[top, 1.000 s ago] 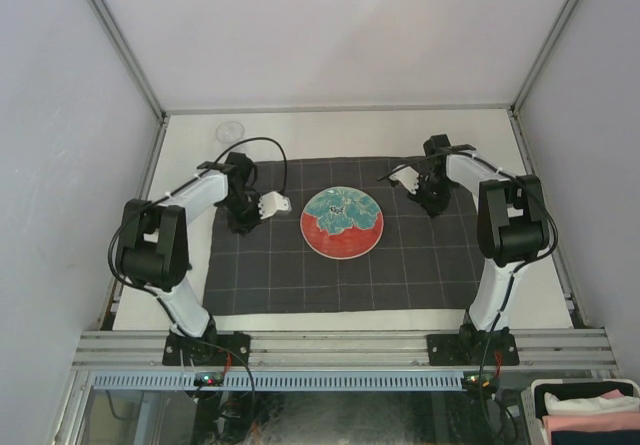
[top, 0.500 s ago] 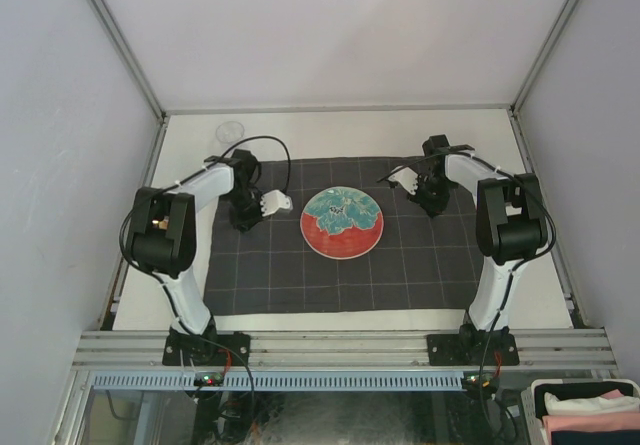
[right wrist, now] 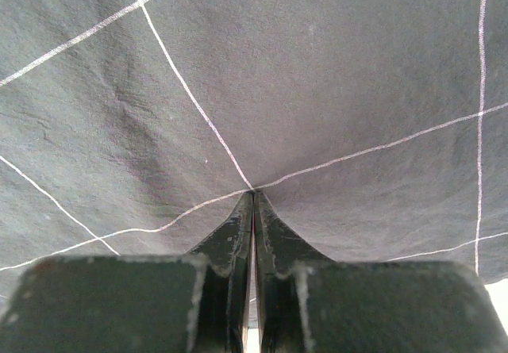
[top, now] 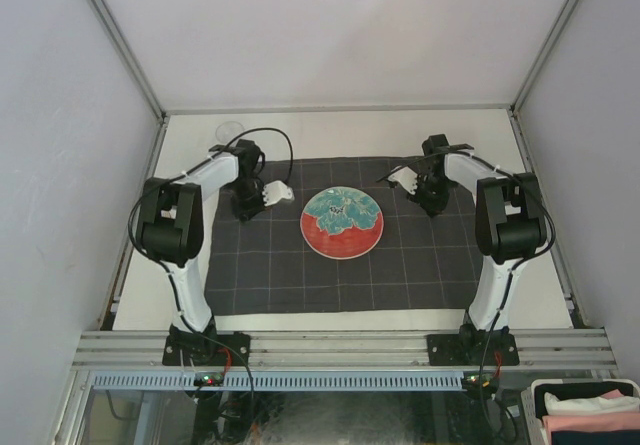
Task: Set the dinner table for one person
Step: Adjust the napkin at the center of the board.
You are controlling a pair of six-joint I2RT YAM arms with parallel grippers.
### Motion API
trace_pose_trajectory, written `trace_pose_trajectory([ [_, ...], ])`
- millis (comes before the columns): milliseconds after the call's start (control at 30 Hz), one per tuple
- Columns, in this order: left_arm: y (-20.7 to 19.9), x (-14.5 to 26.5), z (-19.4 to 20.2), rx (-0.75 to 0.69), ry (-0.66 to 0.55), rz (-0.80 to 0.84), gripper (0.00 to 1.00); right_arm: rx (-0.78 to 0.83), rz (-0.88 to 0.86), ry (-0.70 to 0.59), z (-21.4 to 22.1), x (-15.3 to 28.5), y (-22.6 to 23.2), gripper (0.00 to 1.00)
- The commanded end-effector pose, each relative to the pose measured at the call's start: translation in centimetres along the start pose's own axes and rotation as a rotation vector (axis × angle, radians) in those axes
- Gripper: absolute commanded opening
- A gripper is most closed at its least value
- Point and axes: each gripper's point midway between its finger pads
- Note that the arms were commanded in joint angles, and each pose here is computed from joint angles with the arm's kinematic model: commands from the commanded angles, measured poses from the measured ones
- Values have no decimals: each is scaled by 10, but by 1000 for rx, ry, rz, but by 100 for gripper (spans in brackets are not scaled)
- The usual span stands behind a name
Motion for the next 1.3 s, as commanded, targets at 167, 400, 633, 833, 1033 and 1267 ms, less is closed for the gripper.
trace_pose_trajectory([
  [167,11,9,-11,15,11,-51,0,63,-4,17,3,-36,-6,0],
  [400,17,11,-14,-1,40,-44,0,61,-4,8,3,-39,-7,0],
  [633,23,13,-17,-15,68,-20,0,50,-2,1,6,-37,-8,0],
  [833,30,14,-25,-18,57,-29,0,46,0,-1,6,-35,-8,0],
  [1033,33,13,-35,-20,23,-35,0,45,4,-9,5,-33,-9,0],
  [1267,42,15,-36,-35,40,-54,0,29,-19,-13,5,-33,-1,0],
])
Point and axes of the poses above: each gripper's point midway between its finger pads, its own x axis back along the fingers, its own y axis along the line the jaws close on, z = x × y, and after that the axes turned 13 degrees about x, right-handed
